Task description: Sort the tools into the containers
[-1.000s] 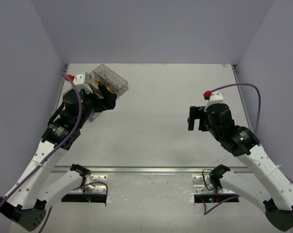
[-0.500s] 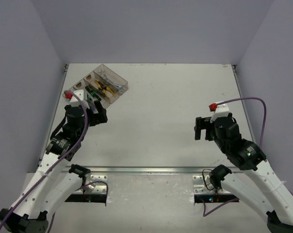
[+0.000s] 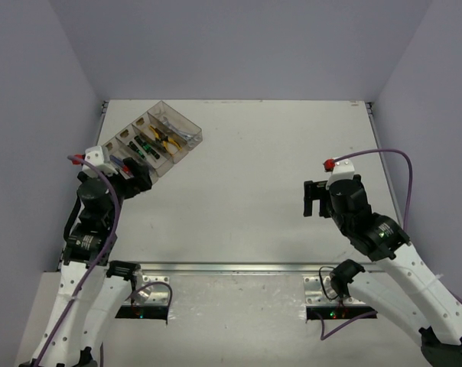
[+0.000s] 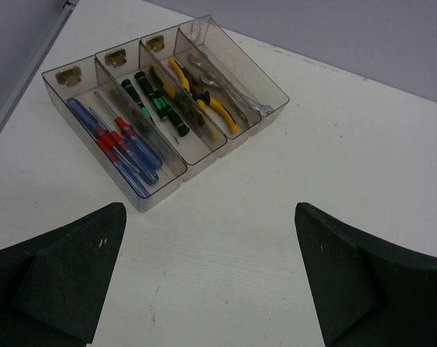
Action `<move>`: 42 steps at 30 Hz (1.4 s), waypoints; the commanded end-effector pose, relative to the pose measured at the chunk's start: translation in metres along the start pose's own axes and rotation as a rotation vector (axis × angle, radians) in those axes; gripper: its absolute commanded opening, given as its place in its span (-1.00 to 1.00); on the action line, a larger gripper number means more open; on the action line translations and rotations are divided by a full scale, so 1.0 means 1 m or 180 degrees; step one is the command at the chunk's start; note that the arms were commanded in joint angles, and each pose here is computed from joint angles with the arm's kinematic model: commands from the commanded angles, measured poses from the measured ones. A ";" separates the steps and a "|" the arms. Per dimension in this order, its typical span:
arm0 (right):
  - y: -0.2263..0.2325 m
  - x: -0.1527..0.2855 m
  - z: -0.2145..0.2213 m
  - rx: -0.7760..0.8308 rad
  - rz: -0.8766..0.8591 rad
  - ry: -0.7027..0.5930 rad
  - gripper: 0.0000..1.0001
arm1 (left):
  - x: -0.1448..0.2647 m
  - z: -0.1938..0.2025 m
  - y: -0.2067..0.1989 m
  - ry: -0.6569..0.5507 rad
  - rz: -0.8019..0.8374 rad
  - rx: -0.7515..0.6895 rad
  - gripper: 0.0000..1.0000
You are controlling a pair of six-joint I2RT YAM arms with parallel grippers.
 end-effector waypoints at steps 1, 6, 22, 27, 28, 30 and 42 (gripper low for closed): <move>-0.004 -0.002 -0.010 -0.0116 0.0125 -0.0159 0.98 | 0.000 -0.004 -0.011 -0.0032 0.0200 -0.0005 1.00; -0.003 -0.002 -0.011 -0.0147 0.0098 -0.0210 0.98 | 0.007 -0.005 -0.015 -0.0080 0.0283 -0.0012 1.00; -0.009 0.014 -0.026 -0.0283 0.0069 -0.0368 0.98 | 0.020 -0.012 -0.020 -0.0203 0.0450 -0.0065 1.00; -0.011 0.017 -0.026 -0.0279 0.0067 -0.0373 0.98 | 0.019 -0.010 -0.023 -0.0145 0.0518 -0.0085 1.00; -0.011 0.017 -0.025 -0.0276 0.0071 -0.0377 0.98 | 0.019 -0.010 -0.023 -0.0153 0.0520 -0.0083 1.00; -0.011 0.016 -0.025 -0.0267 0.0071 -0.0383 0.98 | 0.020 -0.011 -0.023 -0.0180 0.0525 -0.0077 1.00; -0.010 0.011 -0.027 -0.0220 0.0104 -0.0397 0.98 | 0.021 -0.011 -0.023 -0.0185 0.0544 -0.0070 1.00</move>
Point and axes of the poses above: each gripper's point midway between its finger pads, its own x axis back along the fingers, its own y axis along the line the jaws close on, z = x × y, the point moved 4 cm from there along x, back along the fingers, and after that the axes turned 15 degrees about x, right-handed, at the moved point
